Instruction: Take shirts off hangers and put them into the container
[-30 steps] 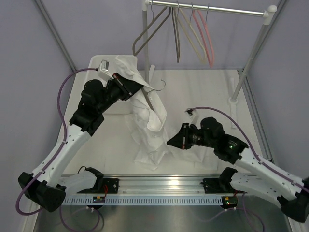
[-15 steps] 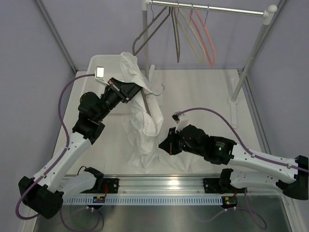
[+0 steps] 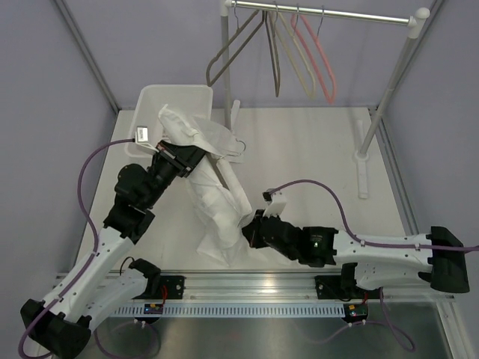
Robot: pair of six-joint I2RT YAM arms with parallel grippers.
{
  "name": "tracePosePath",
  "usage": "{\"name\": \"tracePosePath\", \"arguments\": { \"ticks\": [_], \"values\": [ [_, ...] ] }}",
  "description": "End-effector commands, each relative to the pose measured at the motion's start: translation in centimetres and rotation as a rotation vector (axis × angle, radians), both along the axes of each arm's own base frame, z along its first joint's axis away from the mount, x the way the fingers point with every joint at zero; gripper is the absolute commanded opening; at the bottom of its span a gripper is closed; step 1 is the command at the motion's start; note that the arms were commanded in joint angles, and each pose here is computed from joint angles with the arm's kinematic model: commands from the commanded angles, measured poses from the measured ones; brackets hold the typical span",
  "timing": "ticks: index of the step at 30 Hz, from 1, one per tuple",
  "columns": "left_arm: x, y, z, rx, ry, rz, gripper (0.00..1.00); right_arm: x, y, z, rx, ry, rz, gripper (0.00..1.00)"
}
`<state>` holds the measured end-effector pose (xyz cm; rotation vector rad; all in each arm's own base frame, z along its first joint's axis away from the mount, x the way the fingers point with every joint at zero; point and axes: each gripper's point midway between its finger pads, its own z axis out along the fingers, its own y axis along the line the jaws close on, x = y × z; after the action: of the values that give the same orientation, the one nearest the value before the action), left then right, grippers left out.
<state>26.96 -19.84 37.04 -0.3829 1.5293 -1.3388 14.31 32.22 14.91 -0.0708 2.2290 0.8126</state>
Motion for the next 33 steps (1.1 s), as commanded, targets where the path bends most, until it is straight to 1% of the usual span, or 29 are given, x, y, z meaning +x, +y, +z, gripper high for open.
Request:
{"name": "tracePosePath", "arguments": {
  "ticks": [1, 2, 3, 4, 5, 6, 7, 9, 10, 12, 14, 15, 16, 17, 18, 19, 20, 21, 23, 24, 25, 26, 27, 28, 29, 30, 31, 32, 33],
  "values": [
    [-3.8, 5.4, 14.5, -0.253, -0.438, 0.171, 0.00, -3.1, -4.2, -2.9, -0.148, -0.057, 0.033, 0.00],
    [-3.3, 5.2, 14.4, -0.195, -0.450, 0.192, 0.00, -4.5, -4.0, -1.8, -0.093, -0.074, 0.081, 0.00],
    [-2.9, 5.1, 14.4, -0.138, -0.460, 0.208, 0.00, -5.4, -4.2, -2.3, -0.089, -0.089, 0.114, 0.00],
    [-2.4, 4.3, 13.5, -0.033, -0.468, 0.204, 0.00, -6.2, -3.8, -1.4, -0.059, -0.108, 0.156, 0.00],
    [-2.1, 4.3, 13.7, 0.006, -0.470, 0.214, 0.00, -6.9, -3.9, -0.4, -0.027, -0.105, 0.181, 0.00],
    [-1.3, 4.0, 12.9, 0.057, -0.464, 0.222, 0.00, -7.4, -3.7, 0.7, -0.004, -0.087, 0.199, 0.00],
    [-1.6, 3.2, 12.5, 0.078, -0.478, 0.177, 0.00, -7.4, -4.6, 0.6, -0.047, -0.078, 0.196, 0.00],
    [-1.3, 2.5, 11.8, 0.104, -0.490, 0.153, 0.00, -7.1, -5.8, 2.5, -0.076, -0.080, 0.175, 0.00],
    [-1.7, 1.8, 11.5, 0.110, -0.503, 0.112, 0.00, -6.9, -6.3, 3.1, -0.093, -0.087, 0.162, 0.00],
    [-1.5, 1.4, 10.8, 0.120, -0.489, 0.088, 0.00, -5.7, -8.3, 5.0, -0.143, -0.118, 0.094, 0.00],
    [-1.8, 1.0, 10.5, 0.105, -0.490, 0.059, 0.00, -5.2, -8.9, 6.5, -0.156, -0.159, 0.089, 0.00],
    [-1.8, 1.0, 10.1, 0.084, -0.477, 0.056, 0.00, -4.8, -9.0, 7.6, -0.163, -0.202, 0.103, 0.00],
    [-2.1, 1.0, 10.2, 0.063, -0.483, 0.050, 0.00, -4.8, -8.7, 8.1, -0.161, -0.222, 0.127, 0.02],
    [-2.5, 1.2, 10.7, 0.036, -0.512, 0.053, 0.00, -5.0, -8.5, 8.8, -0.158, -0.242, 0.156, 0.02],
    [-2.2, 1.5, 10.3, 0.014, -0.498, 0.070, 0.00, -5.5, -8.0, 10.1, -0.144, -0.264, 0.217, 0.01],
    [-2.6, 1.6, 10.5, -0.010, -0.514, 0.068, 0.00, -5.8, -7.5, 10.9, -0.118, -0.271, 0.249, 0.01],
    [-3.3, 2.2, 11.7, -0.059, -0.570, 0.081, 0.00, -6.4, -6.9, 12.0, -0.081, -0.279, 0.294, 0.01],
    [-3.1, 2.5, 11.2, -0.092, -0.562, 0.100, 0.00, -7.8, -5.7, 13.0, -0.030, -0.282, 0.393, 0.01],
    [-3.9, 3.2, 12.3, -0.153, -0.625, 0.116, 0.00, -9.0, -4.5, 14.3, 0.014, -0.271, 0.458, 0.01],
    [-3.8, 3.3, 12.4, -0.162, -0.632, 0.123, 0.00, -9.8, -3.9, 14.7, 0.037, -0.254, 0.498, 0.01],
    [-3.9, 3.2, 12.7, -0.168, -0.647, 0.119, 0.00, -10.3, -3.2, 14.5, 0.030, -0.242, 0.526, 0.01],
    [-3.3, 2.7, 12.6, -0.160, -0.649, 0.111, 0.00, -11.0, -2.6, 15.0, 0.046, -0.237, 0.568, 0.01],
    [-3.4, 2.0, 12.7, -0.154, -0.658, 0.074, 0.00, -11.8, -2.2, 14.8, 0.042, -0.219, 0.615, 0.03],
    [-3.4, 1.7, 13.0, -0.163, -0.666, 0.055, 0.00, -11.6, -1.8, 13.9, 0.004, -0.201, 0.603, 0.07],
    [-3.3, 1.0, 12.8, -0.200, -0.651, 0.012, 0.00, -10.4, -2.0, 14.0, -0.025, -0.218, 0.537, 0.20],
    [-3.6, 0.7, 12.7, -0.221, -0.648, -0.016, 0.00, -9.6, -2.8, 12.9, -0.090, -0.206, 0.488, 0.24],
    [-3.6, 0.4, 11.9, -0.233, -0.626, -0.031, 0.00, -8.8, -3.3, 12.4, -0.121, -0.210, 0.439, 0.24],
    [-3.8, -0.2, 11.3, -0.245, -0.595, -0.058, 0.00, -7.3, -4.1, 12.6, -0.144, -0.245, 0.353, 0.24],
    [-4.3, 0.0, 11.3, -0.252, -0.590, -0.054, 0.00, -6.7, -4.9, 12.5, -0.154, -0.248, 0.305, 0.31]
  ]
}}
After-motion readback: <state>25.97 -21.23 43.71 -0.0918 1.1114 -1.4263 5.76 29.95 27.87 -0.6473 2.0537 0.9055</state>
